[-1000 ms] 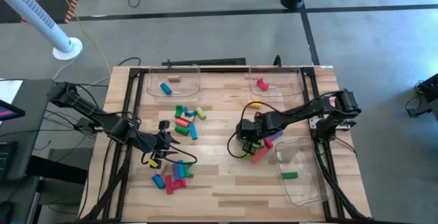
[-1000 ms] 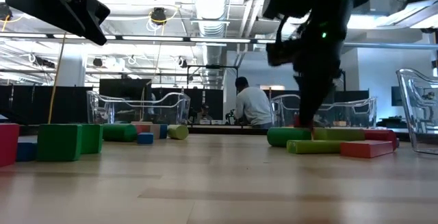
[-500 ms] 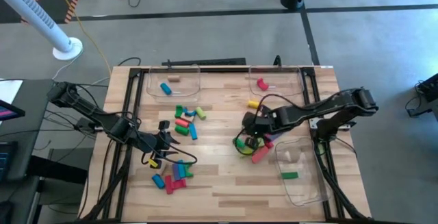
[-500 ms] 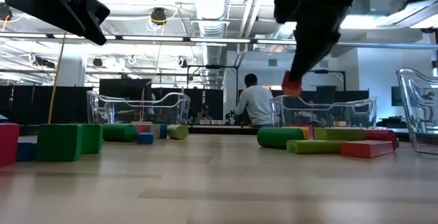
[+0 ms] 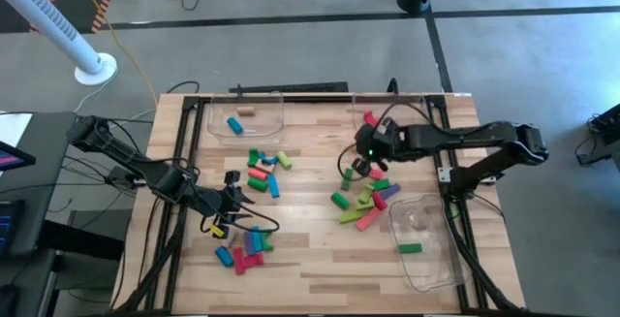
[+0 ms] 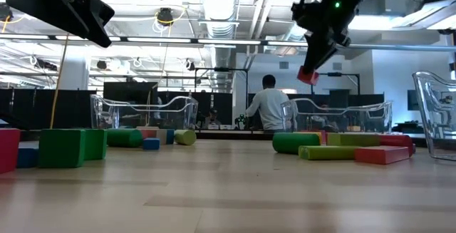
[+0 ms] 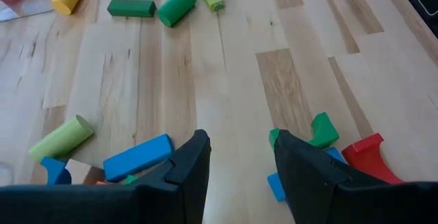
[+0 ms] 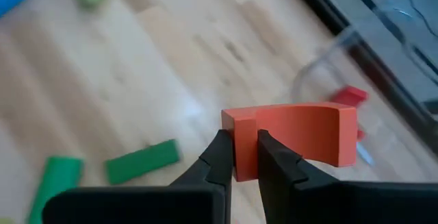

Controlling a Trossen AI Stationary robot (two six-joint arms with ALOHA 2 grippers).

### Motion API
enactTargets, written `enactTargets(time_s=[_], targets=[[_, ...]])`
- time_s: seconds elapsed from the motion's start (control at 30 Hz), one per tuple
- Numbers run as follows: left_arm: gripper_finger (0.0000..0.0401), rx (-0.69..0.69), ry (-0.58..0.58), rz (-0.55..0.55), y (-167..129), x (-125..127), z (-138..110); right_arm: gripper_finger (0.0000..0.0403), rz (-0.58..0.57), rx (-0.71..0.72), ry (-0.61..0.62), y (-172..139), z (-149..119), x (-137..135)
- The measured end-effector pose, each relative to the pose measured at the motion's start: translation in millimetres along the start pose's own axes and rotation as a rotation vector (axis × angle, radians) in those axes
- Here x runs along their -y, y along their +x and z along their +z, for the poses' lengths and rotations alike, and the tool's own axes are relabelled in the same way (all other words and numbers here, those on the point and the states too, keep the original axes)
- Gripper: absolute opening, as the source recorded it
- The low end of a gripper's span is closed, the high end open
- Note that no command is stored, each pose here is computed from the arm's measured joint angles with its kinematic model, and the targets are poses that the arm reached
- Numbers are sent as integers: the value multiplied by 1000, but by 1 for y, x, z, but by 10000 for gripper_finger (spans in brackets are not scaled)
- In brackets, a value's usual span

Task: Sort blocks by size
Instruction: Put the orange arch block into the top right transparent bin

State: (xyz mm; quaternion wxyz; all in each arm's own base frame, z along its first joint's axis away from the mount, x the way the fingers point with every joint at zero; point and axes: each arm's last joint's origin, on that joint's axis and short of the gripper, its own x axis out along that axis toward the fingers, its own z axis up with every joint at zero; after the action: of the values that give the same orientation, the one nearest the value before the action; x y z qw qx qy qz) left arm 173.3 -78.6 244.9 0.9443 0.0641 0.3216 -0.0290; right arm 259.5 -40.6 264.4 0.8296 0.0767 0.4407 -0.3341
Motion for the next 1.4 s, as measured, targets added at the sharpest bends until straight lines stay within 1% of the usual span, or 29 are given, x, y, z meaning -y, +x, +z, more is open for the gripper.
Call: enactTargets(time_s=[0.4, 0.63, 0.97, 1.4], targets=[[155, -1, 0, 2, 0, 0, 0, 76, -144, -97, 100, 22, 9, 56], [155, -1, -3, 2, 0, 0, 0, 76, -186, -143, 163, 29, 9, 81], [155, -1, -3, 3, 0, 0, 0, 77, -151, -181, 228, 35, 9, 102], [155, -1, -3, 3, 0, 0, 0, 77, -186, -219, 281, 38, 6, 120]])
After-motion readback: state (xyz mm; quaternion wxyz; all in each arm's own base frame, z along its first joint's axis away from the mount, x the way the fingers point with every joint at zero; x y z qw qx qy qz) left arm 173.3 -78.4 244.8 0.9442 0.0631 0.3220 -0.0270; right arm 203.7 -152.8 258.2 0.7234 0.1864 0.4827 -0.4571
